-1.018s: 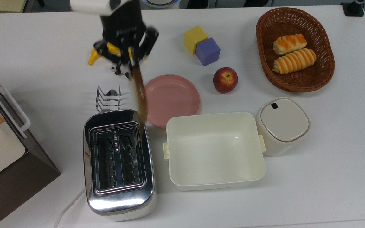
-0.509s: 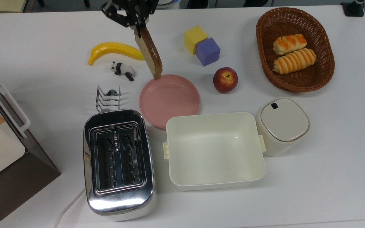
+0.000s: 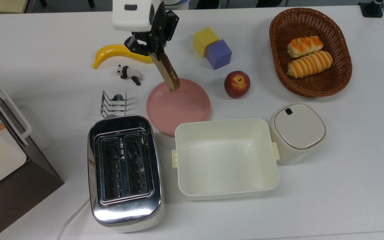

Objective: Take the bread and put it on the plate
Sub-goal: 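Carry the toast over the pink plate and lower it down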

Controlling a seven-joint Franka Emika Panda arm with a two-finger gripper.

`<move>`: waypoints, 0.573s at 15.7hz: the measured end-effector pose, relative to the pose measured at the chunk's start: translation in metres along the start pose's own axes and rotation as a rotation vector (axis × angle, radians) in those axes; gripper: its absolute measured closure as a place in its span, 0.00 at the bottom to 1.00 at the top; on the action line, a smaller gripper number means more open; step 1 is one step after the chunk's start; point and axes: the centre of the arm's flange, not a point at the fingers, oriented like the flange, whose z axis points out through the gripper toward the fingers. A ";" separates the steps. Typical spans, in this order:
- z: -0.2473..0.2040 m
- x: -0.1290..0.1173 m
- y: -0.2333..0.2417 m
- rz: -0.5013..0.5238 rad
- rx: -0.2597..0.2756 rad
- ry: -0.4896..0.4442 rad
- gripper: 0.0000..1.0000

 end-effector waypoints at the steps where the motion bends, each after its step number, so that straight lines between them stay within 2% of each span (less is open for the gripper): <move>1: 0.004 0.003 0.000 -0.004 -0.001 0.000 0.91; 9: 0.058 0.032 0.023 -0.010 -0.064 0.025 0.91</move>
